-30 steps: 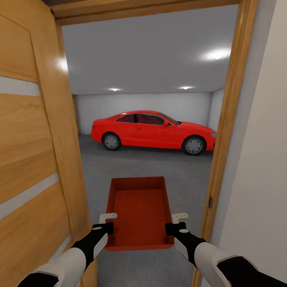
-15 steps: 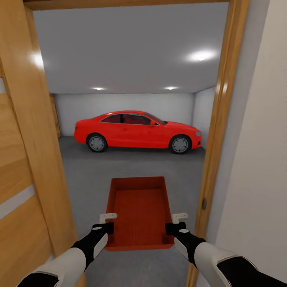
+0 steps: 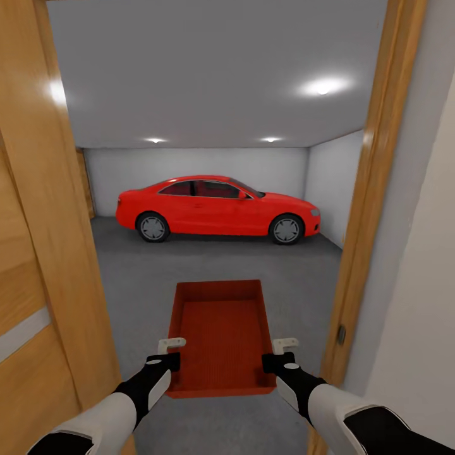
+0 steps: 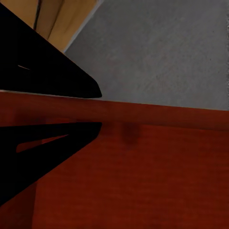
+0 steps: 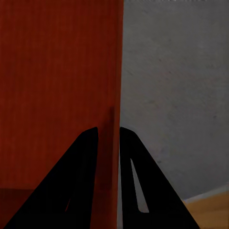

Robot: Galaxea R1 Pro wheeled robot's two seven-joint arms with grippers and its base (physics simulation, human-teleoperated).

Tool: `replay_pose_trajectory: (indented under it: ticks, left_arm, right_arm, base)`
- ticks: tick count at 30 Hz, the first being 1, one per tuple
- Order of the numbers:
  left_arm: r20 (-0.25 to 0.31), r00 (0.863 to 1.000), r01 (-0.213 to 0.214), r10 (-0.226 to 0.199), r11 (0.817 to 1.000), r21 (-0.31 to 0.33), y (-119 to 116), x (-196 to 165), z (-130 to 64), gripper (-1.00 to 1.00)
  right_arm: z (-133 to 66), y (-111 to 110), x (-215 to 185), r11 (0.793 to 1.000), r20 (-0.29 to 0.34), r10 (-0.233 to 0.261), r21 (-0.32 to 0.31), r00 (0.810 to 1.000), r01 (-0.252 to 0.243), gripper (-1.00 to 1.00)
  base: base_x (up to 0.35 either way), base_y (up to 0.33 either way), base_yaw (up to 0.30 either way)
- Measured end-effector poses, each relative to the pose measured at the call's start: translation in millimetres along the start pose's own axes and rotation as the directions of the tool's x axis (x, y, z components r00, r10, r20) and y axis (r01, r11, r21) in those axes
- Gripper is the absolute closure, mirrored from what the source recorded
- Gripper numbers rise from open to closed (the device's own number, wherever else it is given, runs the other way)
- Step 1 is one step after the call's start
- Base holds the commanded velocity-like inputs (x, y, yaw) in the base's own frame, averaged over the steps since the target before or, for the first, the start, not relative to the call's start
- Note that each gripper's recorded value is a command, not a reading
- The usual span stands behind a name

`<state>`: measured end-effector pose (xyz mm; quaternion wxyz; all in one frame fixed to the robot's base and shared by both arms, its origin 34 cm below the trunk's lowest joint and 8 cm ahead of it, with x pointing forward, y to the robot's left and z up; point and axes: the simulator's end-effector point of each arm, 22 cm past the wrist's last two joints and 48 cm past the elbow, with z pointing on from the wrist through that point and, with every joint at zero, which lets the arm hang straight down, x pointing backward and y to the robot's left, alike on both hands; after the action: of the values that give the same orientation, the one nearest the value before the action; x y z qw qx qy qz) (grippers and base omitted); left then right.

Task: Move the two storage containers from the living room to the garage. In the garage, place one container on the floor and stack the other container on top of it (either order is fine).

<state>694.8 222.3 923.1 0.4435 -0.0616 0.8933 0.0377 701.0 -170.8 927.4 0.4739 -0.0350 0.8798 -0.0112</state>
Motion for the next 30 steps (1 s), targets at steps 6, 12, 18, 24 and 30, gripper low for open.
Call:
replay_pose_trajectory:
  ticks: [6, 12, 18, 24, 30]
  left_arm:
    - [0.0, 1.0, 0.0, 0.0, 1.0, 0.0, 0.0, 0.0, 0.2, 1.0]
    - [0.0, 1.0, 0.001, -0.001, 1.0, 0.0, 0.1, 0.1, 0.3, 1.0]
    - [0.0, 1.0, 0.001, -0.001, 1.0, 0.0, 0.2, 0.1, 0.3, 1.0]
    - [0.001, 1.0, 0.001, -0.001, 1.0, 0.0, 0.0, 0.0, 0.0, 1.0]
    - [0.0, 1.0, 0.001, -0.001, 1.0, 0.0, 0.0, 0.1, 0.1, 1.0]
  right_arm:
    - [0.2, 0.0, -0.1, 1.0, 0.0, 0.0, 0.0, 1.0, 0.0, 1.0]
    - [0.2, 0.1, -0.2, 1.0, 0.0, -0.001, 0.0, 1.0, 0.001, 1.0]
    - [0.2, 0.2, -0.3, 1.0, 0.0, -0.001, 0.0, 1.0, 0.001, 1.0]
    - [0.0, 0.0, -0.3, 1.0, 0.0, -0.001, 0.0, 1.0, 0.001, 1.0]
    - [0.1, 0.0, -0.2, 1.0, 0.0, -0.001, 0.0, 1.0, 0.001, 1.0]
  base:
    - [0.062, 0.04, 0.0]
    - [0.001, 0.001, -0.17]
    - [0.0, 0.0, -0.096]
    - [0.07, 0.058, -0.006]
    - [0.13, 0.122, 0.0]
